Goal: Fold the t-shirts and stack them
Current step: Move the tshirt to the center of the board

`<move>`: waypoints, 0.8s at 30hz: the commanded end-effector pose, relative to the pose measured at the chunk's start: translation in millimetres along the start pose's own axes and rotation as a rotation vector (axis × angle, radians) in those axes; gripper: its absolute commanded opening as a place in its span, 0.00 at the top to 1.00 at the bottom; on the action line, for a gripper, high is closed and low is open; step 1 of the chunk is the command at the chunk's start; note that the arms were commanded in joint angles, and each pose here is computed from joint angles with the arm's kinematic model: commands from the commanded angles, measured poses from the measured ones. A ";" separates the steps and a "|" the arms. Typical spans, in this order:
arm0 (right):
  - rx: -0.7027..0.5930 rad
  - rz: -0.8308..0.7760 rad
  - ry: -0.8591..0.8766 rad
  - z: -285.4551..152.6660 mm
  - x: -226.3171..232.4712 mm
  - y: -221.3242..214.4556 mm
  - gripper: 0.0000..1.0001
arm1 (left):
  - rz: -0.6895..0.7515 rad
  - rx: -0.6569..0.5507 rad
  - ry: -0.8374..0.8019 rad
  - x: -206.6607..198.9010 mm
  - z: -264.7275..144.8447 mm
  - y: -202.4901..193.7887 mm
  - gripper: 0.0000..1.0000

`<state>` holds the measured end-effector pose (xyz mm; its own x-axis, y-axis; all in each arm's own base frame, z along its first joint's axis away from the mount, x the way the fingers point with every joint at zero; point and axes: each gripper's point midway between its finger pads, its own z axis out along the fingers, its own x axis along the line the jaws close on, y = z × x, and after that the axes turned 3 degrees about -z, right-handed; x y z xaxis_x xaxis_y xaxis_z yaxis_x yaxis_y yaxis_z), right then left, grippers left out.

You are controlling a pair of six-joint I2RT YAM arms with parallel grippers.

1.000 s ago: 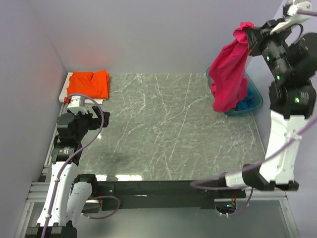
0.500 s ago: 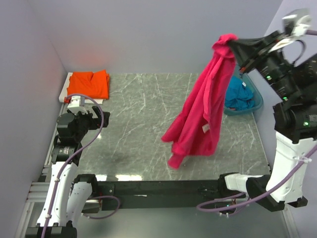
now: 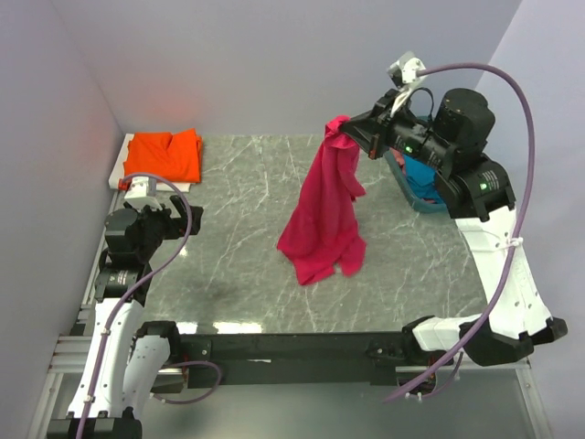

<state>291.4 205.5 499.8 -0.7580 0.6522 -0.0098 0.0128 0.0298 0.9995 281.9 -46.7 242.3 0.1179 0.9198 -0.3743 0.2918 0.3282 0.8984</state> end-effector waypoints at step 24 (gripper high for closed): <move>0.369 -0.033 -0.042 18.2 -39.5 -200.9 0.09 | 0.032 -0.035 -0.170 -34.5 -3.2 15.4 0.01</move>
<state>335.3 208.1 294.5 -0.7381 0.6747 0.0004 0.2792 0.3048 0.9106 280.4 -59.9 246.3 0.1889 0.9033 -0.3852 0.3014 0.3200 0.8982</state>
